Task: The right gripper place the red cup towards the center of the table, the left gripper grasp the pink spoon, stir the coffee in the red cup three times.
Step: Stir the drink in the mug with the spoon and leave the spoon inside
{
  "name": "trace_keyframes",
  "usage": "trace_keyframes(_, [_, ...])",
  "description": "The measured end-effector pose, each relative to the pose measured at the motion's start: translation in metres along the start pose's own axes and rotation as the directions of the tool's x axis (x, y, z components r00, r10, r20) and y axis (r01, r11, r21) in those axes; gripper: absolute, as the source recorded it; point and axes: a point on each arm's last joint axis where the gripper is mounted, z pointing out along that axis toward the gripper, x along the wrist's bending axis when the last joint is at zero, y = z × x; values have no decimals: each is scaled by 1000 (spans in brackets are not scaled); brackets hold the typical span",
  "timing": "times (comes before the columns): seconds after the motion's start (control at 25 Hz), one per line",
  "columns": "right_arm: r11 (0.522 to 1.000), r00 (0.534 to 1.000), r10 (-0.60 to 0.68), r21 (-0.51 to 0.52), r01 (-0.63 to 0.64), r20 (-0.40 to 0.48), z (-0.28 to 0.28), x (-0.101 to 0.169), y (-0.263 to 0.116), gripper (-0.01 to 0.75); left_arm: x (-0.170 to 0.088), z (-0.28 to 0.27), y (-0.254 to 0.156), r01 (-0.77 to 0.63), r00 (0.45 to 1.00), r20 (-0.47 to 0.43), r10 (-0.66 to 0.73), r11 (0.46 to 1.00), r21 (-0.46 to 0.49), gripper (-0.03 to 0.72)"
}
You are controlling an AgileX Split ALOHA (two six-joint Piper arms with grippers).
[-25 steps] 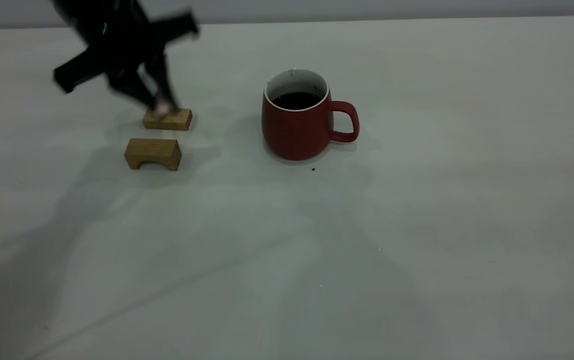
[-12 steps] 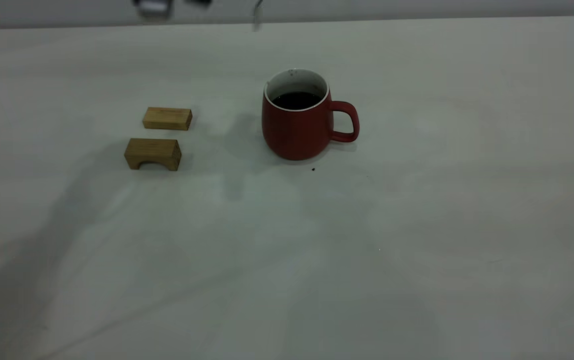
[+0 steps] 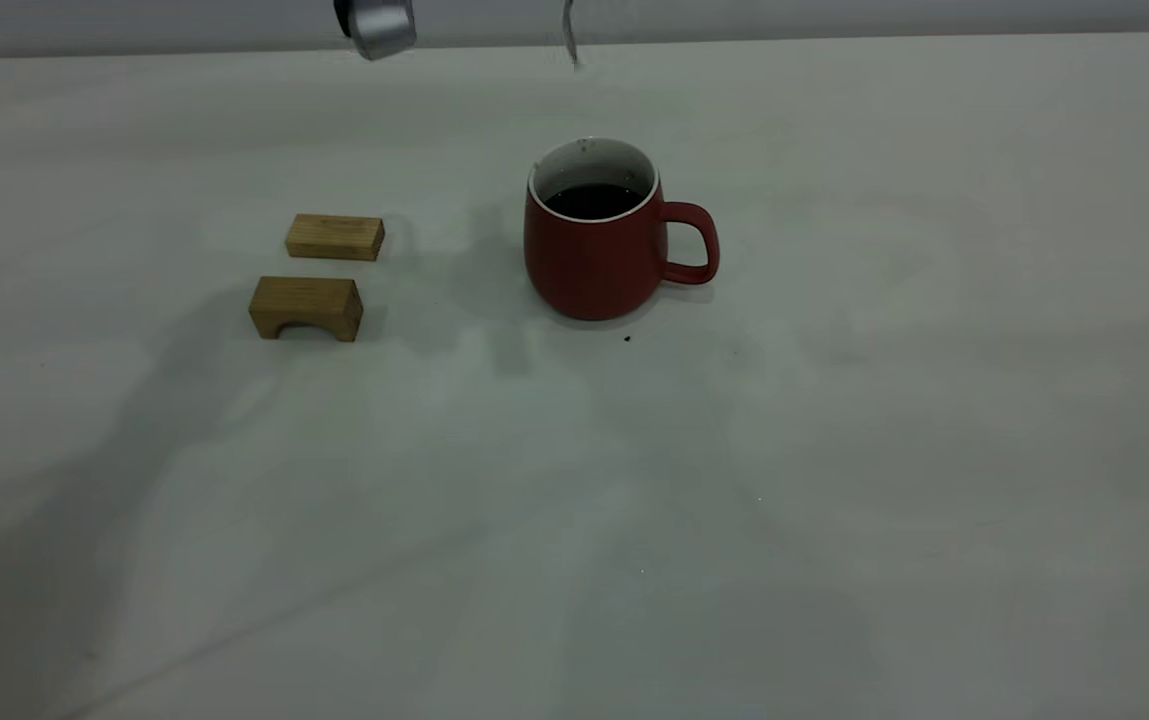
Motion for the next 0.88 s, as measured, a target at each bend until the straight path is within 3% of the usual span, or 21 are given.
trace_keyframes(0.32, [1000, 1000, 0, 0, 0, 0, 0, 0, 0, 477, 1, 9, 14, 80, 996, 35, -78, 995, -64, 140])
trace_keyframes(0.6, [1000, 1000, 0, 0, 0, 0, 0, 0, 0, 477, 7, 22, 55, 258, 966, 38, -255, 958, -124, 140])
trace_keyframes(0.88, [1000, 1000, 0, 0, 0, 0, 0, 0, 0, 477, -3, 35, 74, 268, 963, 44, -264, 955, -127, 140])
